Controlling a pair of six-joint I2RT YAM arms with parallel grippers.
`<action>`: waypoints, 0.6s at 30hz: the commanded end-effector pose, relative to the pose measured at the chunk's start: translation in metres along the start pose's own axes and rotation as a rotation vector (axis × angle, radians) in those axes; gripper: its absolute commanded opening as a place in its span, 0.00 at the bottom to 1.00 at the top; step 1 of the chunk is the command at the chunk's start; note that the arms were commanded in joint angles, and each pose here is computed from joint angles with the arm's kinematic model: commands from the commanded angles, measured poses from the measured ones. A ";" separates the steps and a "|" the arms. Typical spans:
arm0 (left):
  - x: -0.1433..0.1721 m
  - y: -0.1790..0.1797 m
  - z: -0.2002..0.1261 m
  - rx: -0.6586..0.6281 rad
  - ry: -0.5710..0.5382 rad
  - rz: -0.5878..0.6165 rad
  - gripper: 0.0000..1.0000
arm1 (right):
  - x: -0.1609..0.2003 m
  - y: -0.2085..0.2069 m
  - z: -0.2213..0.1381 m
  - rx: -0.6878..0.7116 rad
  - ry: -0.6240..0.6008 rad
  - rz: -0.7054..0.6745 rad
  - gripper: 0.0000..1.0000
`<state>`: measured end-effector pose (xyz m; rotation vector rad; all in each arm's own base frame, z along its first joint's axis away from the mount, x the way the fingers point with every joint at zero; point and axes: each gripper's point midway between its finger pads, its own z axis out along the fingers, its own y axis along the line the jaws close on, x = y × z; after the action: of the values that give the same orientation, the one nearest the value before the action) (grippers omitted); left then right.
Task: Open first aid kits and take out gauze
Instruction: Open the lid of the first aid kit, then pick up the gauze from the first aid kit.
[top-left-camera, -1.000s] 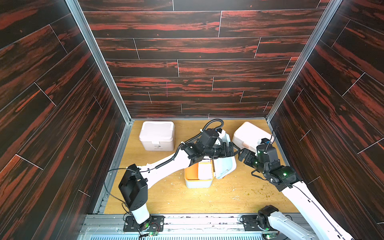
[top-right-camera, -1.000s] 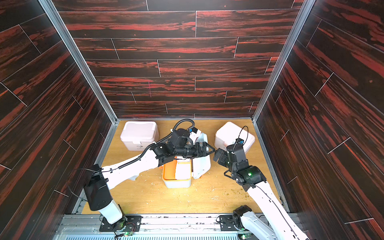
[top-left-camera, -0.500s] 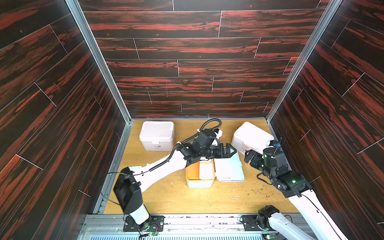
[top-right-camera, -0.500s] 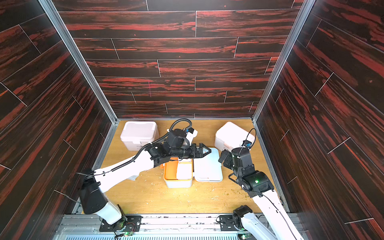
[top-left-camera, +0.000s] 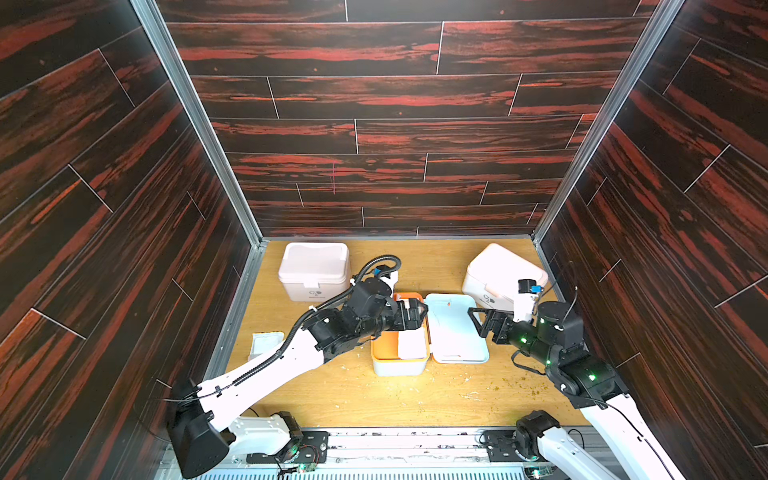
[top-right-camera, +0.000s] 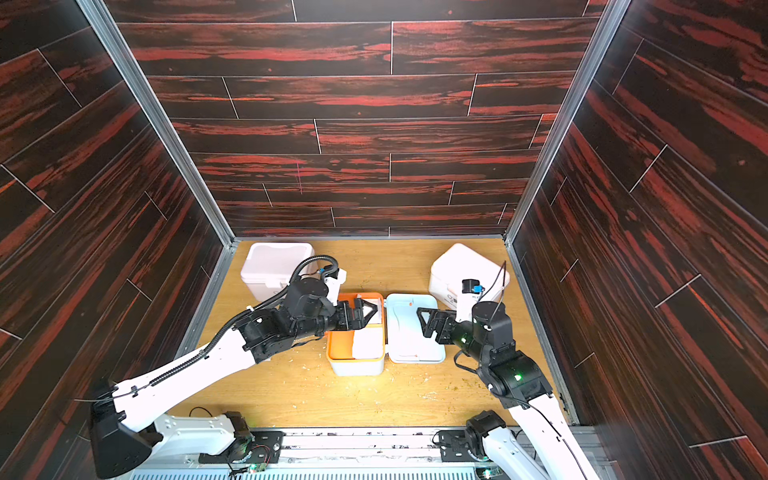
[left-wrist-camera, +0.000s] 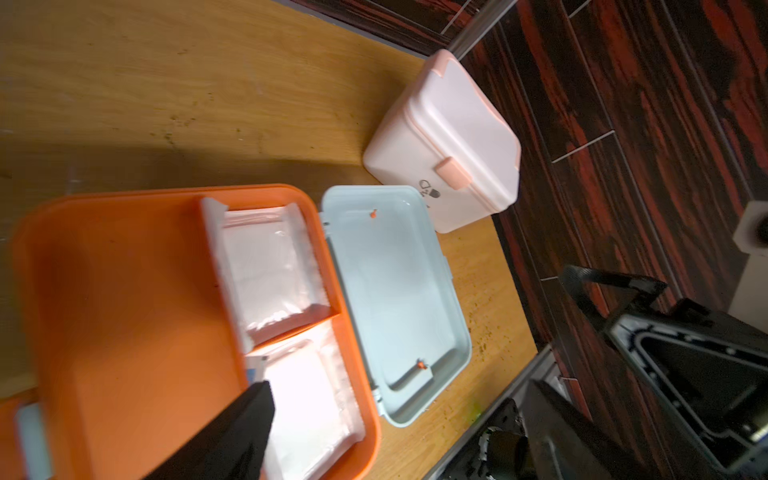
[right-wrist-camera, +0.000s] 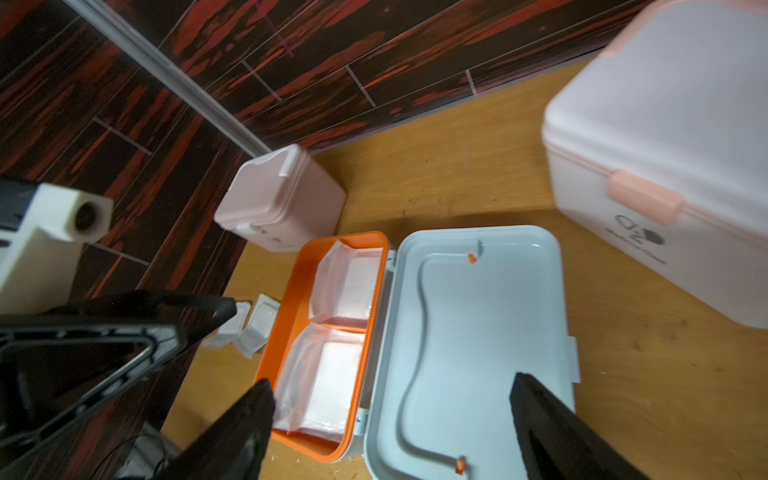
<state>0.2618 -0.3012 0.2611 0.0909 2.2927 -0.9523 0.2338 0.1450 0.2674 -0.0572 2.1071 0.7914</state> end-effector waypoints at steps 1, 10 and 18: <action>0.000 0.028 -0.006 -0.103 -0.013 0.002 0.92 | 0.015 0.023 0.014 -0.160 0.093 -0.025 0.86; 0.001 0.060 0.023 -0.221 0.077 0.004 0.74 | 0.061 0.015 0.049 -0.172 0.319 0.013 0.75; -0.002 0.073 0.060 -0.260 0.150 -0.010 0.49 | 0.074 0.010 0.056 -0.154 0.358 0.011 0.72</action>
<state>0.3120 -0.2851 0.1806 0.0270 2.5281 -0.6650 0.2268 0.1989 0.1962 -0.2590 2.3776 1.0011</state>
